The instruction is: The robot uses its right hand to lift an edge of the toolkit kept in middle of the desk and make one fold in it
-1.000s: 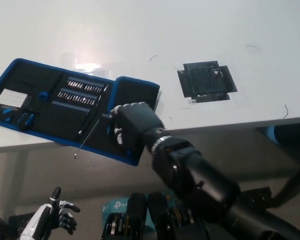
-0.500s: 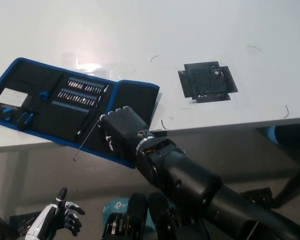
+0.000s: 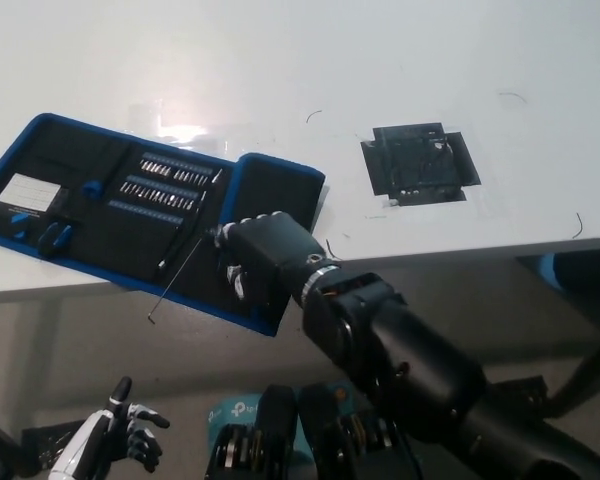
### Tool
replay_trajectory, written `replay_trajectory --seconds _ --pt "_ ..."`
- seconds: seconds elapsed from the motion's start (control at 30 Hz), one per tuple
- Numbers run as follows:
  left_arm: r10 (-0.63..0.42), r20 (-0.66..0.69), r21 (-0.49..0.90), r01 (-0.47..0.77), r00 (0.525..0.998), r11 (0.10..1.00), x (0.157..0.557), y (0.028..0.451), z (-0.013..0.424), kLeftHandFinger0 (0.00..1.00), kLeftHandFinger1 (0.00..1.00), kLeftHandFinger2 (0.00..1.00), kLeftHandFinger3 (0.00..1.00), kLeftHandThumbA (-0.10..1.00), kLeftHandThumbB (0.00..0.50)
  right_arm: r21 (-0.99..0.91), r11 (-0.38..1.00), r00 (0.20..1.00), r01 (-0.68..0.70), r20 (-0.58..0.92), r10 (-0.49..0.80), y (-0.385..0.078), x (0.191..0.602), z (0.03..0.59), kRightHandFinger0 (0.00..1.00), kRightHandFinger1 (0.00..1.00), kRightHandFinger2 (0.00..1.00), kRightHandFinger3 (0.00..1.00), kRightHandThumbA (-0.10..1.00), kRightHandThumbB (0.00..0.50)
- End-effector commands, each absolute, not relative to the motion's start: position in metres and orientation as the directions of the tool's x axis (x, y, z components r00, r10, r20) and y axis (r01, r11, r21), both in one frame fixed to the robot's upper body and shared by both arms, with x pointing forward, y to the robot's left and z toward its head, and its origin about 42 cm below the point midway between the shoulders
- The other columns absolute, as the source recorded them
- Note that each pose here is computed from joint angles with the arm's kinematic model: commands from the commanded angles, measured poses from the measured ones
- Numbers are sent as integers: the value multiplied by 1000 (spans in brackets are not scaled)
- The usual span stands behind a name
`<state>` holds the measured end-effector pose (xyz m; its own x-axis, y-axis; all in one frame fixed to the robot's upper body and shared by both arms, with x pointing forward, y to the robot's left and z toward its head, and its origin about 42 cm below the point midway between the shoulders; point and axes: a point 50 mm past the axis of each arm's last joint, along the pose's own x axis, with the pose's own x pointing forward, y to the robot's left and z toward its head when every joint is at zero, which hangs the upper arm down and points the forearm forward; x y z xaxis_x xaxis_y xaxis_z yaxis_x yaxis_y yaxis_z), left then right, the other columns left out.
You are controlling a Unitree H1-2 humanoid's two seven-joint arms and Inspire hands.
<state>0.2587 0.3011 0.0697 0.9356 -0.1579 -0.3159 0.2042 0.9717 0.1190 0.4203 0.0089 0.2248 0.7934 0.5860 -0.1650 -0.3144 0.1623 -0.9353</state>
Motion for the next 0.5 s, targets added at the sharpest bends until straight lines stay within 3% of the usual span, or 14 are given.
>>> replay_trajectory --seconds 0.0,0.13,0.47 --pt "-153 -287 121 194 946 973 258 306 76 381 322 281 423 1000 500 -902 239 787 -360 -156 596 5 419 251 1000 1000 1000 1000 492 480" --pt "-146 -287 132 190 947 973 255 306 75 365 311 275 406 1000 500 -868 342 803 -359 -100 588 2 419 272 1000 1000 1000 1000 476 436" --pt "-150 -289 136 196 945 971 254 307 76 379 337 308 423 1000 500 -813 483 812 -324 24 584 -15 416 301 1000 1000 1000 1000 592 499"
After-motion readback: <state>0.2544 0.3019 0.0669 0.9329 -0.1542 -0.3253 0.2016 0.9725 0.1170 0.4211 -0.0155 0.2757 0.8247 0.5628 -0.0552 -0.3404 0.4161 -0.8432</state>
